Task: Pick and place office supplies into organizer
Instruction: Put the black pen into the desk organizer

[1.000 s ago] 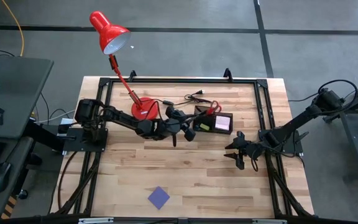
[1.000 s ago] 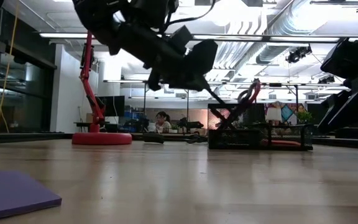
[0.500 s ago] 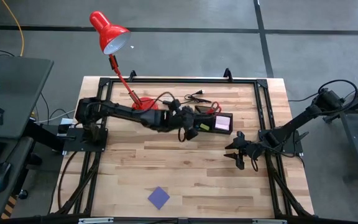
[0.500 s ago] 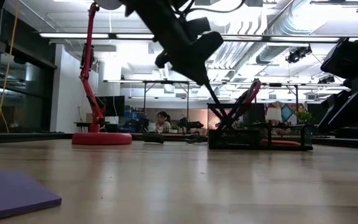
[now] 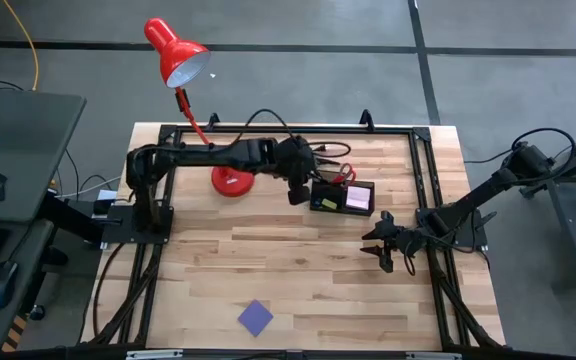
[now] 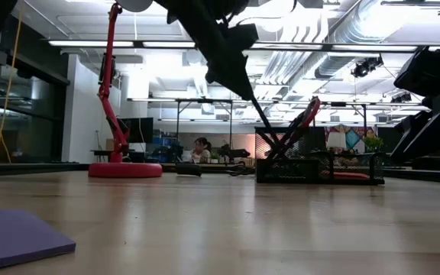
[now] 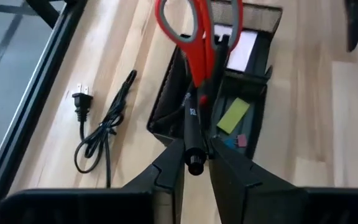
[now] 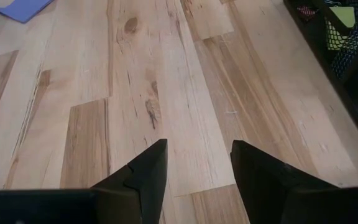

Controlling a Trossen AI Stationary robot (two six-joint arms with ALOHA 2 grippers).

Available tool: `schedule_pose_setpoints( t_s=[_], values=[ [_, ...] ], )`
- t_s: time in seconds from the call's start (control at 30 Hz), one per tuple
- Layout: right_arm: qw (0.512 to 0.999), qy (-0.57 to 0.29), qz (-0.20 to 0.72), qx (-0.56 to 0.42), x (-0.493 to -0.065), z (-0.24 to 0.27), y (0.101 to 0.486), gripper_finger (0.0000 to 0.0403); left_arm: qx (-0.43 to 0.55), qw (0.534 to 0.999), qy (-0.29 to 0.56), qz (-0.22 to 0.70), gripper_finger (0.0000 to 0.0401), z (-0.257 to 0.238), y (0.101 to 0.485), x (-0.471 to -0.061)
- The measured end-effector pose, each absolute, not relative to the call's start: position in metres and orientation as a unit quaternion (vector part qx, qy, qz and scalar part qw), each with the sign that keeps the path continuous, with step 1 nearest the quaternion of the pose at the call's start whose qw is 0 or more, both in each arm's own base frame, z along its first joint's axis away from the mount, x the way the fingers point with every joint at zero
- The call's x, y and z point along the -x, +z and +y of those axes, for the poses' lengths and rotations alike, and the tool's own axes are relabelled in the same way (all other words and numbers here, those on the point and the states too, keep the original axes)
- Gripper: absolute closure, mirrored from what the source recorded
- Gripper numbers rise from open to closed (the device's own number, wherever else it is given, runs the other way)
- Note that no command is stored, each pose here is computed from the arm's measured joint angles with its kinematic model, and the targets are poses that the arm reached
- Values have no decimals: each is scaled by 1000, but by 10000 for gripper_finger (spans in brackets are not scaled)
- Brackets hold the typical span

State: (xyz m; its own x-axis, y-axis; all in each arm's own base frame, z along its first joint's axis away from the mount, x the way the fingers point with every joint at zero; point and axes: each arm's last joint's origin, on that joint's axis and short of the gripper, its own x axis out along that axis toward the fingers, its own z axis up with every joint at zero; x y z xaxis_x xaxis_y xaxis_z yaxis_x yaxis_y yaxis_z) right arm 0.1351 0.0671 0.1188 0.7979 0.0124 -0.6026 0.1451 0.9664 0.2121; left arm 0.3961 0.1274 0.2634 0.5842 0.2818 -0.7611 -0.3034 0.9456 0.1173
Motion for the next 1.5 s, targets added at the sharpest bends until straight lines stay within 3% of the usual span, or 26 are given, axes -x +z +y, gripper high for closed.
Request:
schedule_pose_setpoints(
  t_s=[0.4, 0.73, 1.0, 1.17, 1.4, 1.5],
  values=[
    [940, -35, 316, -125, -135, 67, 119, 236, -30, 856, 143, 496, 332, 128, 240, -420],
    [940, -35, 316, -125, -135, 67, 119, 237, -73, 876, 139, 456, 290, 128, 247, -431],
    [940, -35, 316, -125, -135, 67, 119, 233, 21, 883, 231, 408, 293, 114, 259, -432],
    [940, -35, 315, -125, -135, 67, 119, 238, 46, 901, 264, 341, 315, 80, 260, -437],
    [939, -36, 318, -123, -135, 67, 119, 246, 61, 889, 347, 293, 394, 33, 234, -420],
    [939, -36, 319, -123, -135, 67, 118, 246, 64, 885, 365, 282, 388, 17, 221, -407]
  ],
)
